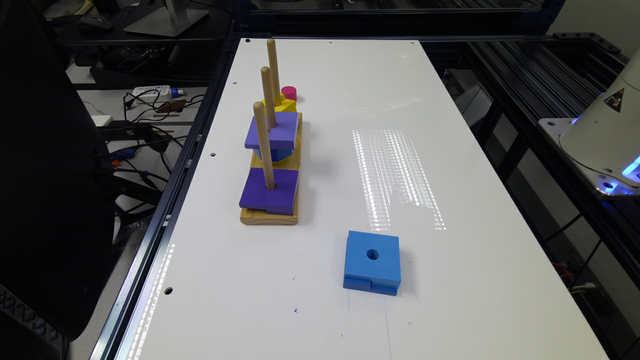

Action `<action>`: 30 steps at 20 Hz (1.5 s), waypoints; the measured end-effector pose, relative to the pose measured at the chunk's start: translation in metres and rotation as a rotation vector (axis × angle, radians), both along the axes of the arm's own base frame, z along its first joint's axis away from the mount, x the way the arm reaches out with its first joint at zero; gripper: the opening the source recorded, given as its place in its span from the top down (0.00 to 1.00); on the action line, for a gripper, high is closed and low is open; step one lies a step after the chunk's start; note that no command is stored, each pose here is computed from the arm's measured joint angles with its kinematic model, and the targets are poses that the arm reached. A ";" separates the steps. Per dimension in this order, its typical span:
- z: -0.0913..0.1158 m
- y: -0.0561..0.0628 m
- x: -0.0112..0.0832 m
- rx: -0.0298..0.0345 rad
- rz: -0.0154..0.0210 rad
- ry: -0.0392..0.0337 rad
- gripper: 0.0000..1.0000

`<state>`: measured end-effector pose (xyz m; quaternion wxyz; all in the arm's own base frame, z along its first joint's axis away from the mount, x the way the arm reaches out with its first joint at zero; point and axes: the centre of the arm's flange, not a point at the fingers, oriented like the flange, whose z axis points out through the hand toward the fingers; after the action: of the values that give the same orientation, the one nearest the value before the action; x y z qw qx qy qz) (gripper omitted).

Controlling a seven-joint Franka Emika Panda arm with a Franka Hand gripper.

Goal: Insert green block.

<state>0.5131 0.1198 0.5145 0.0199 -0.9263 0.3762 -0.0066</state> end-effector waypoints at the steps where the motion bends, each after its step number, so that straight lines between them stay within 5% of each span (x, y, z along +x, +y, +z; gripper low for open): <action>1: -0.003 0.000 0.0019 0.0008 -0.0003 -0.0008 1.00; 13: -0.037 0.000 0.0254 0.0115 -0.0010 -0.0132 1.00; 22: -0.068 0.000 0.0451 0.0167 0.0005 -0.0270 1.00; 30: -0.091 0.000 0.0653 0.0212 0.0028 -0.0314 1.00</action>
<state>0.5783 0.1201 0.4239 0.0356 -0.9263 0.3746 -0.0171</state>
